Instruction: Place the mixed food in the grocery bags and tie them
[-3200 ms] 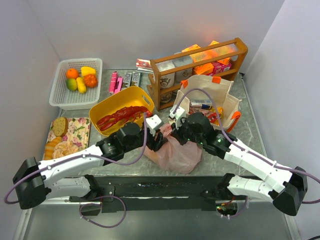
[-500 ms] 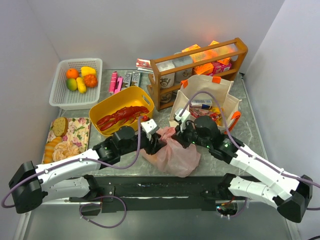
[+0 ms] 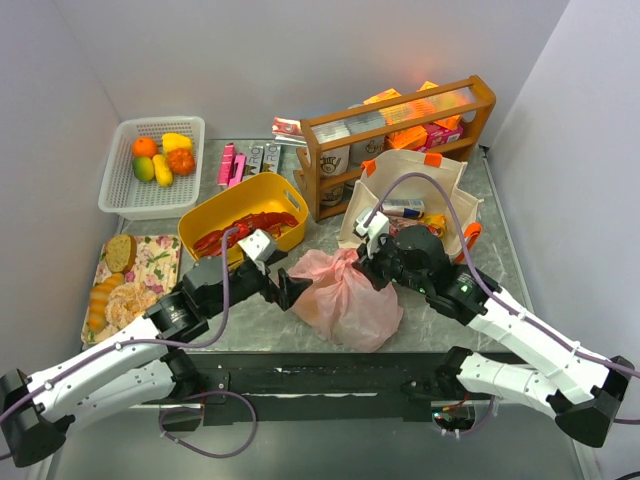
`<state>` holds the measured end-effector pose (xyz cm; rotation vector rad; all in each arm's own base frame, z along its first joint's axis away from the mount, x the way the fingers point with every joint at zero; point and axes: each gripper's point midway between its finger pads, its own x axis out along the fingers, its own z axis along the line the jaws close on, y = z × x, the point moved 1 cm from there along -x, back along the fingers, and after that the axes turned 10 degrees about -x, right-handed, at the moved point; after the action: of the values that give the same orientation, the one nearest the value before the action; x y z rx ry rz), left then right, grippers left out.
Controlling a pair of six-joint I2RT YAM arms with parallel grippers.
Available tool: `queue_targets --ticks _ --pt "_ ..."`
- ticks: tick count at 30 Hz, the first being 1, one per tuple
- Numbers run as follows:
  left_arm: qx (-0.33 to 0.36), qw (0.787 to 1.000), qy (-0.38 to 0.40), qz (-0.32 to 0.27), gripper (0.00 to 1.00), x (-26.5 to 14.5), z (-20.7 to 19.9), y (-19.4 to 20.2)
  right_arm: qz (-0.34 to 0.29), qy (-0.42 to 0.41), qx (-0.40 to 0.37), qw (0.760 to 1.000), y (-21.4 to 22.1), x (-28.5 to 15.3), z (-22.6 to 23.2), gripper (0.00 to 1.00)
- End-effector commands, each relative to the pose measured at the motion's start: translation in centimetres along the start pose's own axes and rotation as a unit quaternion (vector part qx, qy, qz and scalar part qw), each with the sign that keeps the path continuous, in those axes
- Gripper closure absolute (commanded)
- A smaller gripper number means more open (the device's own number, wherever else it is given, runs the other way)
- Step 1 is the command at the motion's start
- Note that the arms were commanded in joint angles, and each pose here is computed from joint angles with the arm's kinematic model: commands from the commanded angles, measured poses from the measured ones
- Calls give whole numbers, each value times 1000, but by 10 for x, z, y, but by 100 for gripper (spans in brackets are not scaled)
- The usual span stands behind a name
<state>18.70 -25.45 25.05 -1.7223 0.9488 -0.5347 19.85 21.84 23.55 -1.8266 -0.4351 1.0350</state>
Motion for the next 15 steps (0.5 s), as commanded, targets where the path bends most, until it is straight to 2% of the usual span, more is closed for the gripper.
queue_targets --ticks 1,5,8,9,11,12,15 --pt "-22 999 -10 27 3 -2 5 16 -25 20 -6 999 -22 -12 -11 100" --pt "-29 998 12 54 6 6 1 29 -23 19 -4 1000 -21 -13 -10 100" --pt "-36 997 16 66 31 14 2 38 -18 19 -2 1000 -21 -16 -10 100" --pt "-39 997 7 66 52 15 6 41 -16 19 -2 1000 -21 -17 -10 100" --pt "-42 997 0 68 78 20 9 46 -1 29 -4 1000 -17 -23 -14 100" --pt "-46 996 -7 71 99 21 12 49 1 34 -4 999 -17 -25 -15 100" --pt "-52 994 -49 79 99 23 27 58 26 72 -5 997 -11 -39 -29 100"
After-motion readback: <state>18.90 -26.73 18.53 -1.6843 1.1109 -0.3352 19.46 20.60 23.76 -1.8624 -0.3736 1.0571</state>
